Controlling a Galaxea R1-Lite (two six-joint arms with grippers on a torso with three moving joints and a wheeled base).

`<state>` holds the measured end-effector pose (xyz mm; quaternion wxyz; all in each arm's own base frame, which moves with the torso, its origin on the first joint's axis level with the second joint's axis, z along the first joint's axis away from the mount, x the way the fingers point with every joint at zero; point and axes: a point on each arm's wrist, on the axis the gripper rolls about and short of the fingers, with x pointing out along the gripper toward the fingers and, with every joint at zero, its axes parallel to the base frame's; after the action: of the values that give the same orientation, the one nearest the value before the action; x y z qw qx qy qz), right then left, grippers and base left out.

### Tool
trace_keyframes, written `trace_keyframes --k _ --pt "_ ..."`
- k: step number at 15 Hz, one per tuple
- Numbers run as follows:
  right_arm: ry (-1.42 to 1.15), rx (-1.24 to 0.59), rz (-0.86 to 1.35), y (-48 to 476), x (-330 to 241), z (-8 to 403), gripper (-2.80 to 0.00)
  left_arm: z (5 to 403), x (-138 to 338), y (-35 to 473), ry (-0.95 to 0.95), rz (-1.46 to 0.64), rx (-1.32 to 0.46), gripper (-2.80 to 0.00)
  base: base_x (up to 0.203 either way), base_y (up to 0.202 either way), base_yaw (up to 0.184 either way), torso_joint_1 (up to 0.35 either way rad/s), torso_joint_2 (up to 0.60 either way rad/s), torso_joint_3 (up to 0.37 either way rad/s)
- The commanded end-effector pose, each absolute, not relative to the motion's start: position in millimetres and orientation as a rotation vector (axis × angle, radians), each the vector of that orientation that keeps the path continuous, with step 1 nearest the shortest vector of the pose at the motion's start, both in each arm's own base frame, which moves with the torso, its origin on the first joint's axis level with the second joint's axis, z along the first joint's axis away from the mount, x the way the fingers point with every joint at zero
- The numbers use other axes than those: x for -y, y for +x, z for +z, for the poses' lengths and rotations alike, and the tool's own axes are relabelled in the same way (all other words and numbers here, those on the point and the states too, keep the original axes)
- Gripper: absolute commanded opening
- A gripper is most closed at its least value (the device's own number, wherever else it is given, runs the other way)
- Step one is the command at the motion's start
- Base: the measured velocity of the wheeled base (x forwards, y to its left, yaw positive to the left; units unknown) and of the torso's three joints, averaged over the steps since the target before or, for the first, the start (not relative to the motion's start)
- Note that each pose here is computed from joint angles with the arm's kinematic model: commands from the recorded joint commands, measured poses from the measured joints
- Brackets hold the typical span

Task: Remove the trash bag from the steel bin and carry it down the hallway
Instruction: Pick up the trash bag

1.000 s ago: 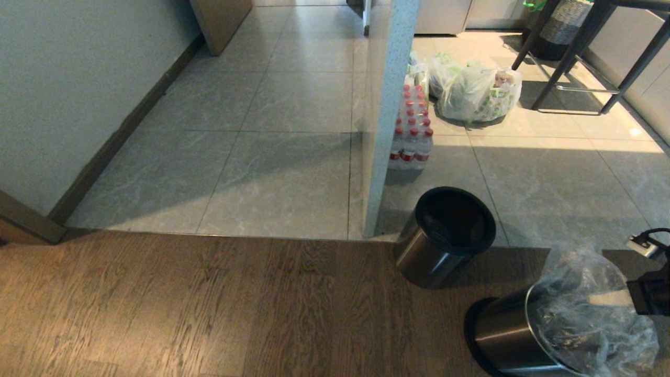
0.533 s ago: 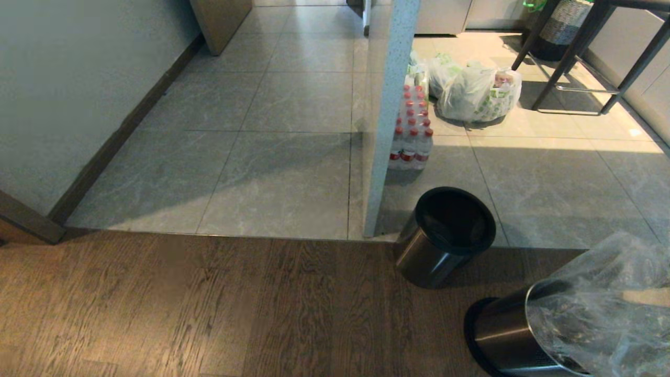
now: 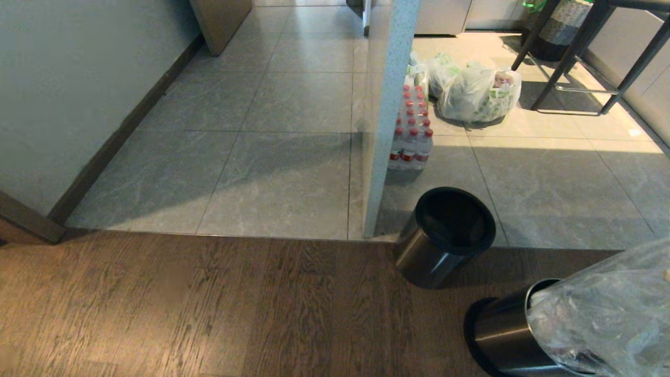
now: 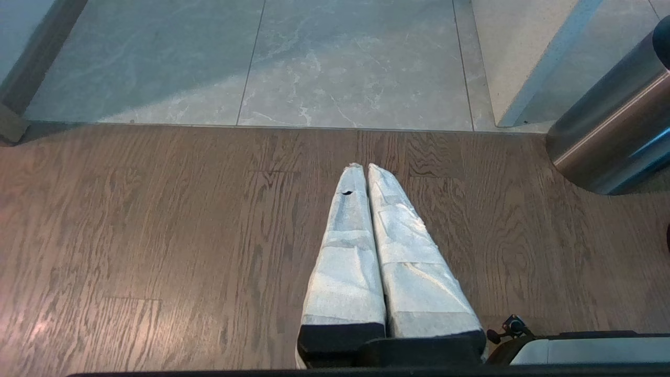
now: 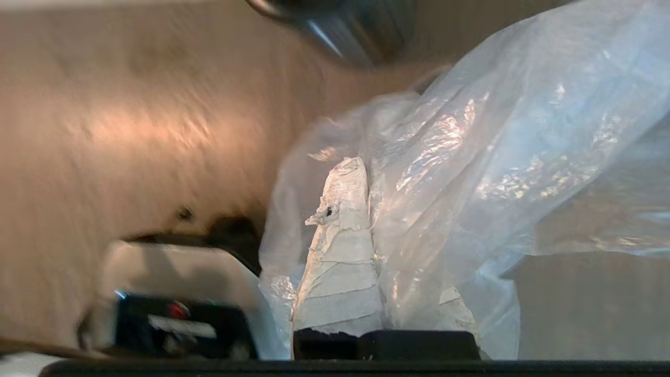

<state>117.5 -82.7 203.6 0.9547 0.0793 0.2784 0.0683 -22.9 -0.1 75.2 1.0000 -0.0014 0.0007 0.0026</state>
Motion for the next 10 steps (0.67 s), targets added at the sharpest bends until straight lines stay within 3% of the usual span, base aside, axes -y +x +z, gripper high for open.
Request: trace_keyframes --k 1,5,10 --pt "0.100 -0.454 0.149 93.7 55.2 224.2 -2.80 74.3 0.1 -22.6 -0.003 0.006 -0.006 -2.80 0.000 0.000 0.000 0.000 0.00 0.000" --pt "0.156 -0.340 0.105 62.3 22.8 234.4 -2.80 74.3 0.1 -22.6 -0.003 0.006 -0.006 -2.80 0.000 0.000 0.000 0.000 0.00 0.000" --pt "0.182 -0.222 0.043 19.5 -2.3 210.6 -2.80 74.3 0.1 -22.6 -0.003 0.006 -0.006 -2.80 0.000 0.000 0.000 0.000 0.00 0.000"
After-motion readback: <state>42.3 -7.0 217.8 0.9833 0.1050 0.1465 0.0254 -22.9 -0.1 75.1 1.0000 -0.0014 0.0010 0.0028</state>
